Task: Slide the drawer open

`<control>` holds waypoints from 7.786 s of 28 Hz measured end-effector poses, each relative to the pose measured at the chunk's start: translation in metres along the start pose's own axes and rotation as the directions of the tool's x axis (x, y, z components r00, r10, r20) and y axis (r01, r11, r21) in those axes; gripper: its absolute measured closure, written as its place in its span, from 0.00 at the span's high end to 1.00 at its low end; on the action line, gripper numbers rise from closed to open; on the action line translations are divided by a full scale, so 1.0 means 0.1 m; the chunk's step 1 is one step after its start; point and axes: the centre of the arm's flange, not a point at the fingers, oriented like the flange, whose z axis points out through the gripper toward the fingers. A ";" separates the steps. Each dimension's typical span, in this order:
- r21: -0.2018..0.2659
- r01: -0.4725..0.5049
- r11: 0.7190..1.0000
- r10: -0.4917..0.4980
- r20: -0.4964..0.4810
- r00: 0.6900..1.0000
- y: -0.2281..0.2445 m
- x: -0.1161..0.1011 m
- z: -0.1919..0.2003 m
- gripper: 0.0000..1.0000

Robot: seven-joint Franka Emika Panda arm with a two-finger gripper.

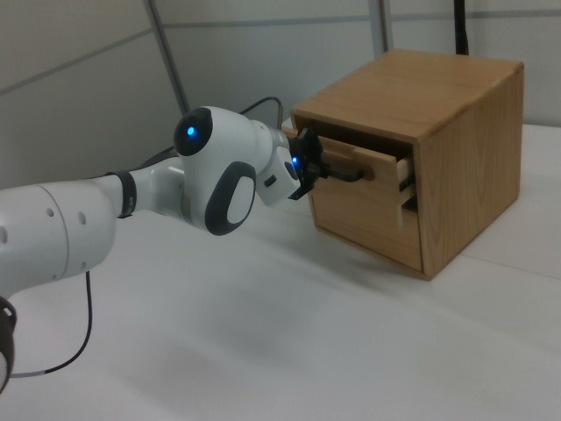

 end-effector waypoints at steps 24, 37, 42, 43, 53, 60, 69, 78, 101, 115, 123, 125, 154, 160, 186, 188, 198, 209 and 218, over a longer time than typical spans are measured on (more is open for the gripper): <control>-0.141 -0.024 0.990 0.024 0.002 1.000 0.20 -0.09 -0.49 0.17; -0.294 -0.048 0.955 0.048 -0.006 0.999 0.30 -0.09 -0.58 0.17; -0.353 -0.049 0.934 0.049 -0.009 0.999 0.36 -0.10 -0.60 0.17; -0.363 -0.049 0.931 0.049 -0.009 0.999 0.37 -0.10 -0.60 0.17; -0.448 -0.062 0.892 0.061 -0.018 0.998 0.40 -0.12 -0.77 0.17; -0.491 -0.084 0.867 0.079 -0.031 0.996 0.38 -0.14 -0.97 0.17; -0.536 -0.085 0.840 0.078 -0.036 0.996 0.36 -0.15 -1.19 0.17; -0.539 -0.102 0.836 0.092 -0.045 0.995 0.30 -0.15 -1.24 0.14; -0.690 0.054 0.721 -0.028 0.048 0.998 0.30 -0.27 -1.62 0.86; -0.626 0.463 0.628 -0.316 0.338 0.886 0.34 -0.27 -1.63 1.00; -0.514 0.683 0.519 -0.473 0.494 0.730 0.34 -0.22 -1.63 1.00; -0.469 0.744 0.475 -0.517 0.536 0.668 0.34 -0.19 -1.63 1.00; -0.163 0.978 0.131 -0.672 0.710 0.209 0.40 0.18 -1.58 1.00; -0.140 0.986 0.086 -0.667 0.727 0.162 0.42 0.28 -1.59 1.00; -0.136 0.988 0.076 -0.613 0.775 0.154 0.56 0.29 -1.48 1.00; -0.136 0.988 0.076 -0.613 0.775 0.153 0.56 0.29 -1.48 1.00; -0.135 0.988 0.075 -0.613 0.775 0.153 0.56 0.29 -1.47 1.00; -0.137 0.988 0.077 -0.615 0.773 0.155 0.54 0.30 -1.48 1.00; -0.138 0.987 0.079 -0.624 0.766 0.156 0.49 0.31 -1.51 1.00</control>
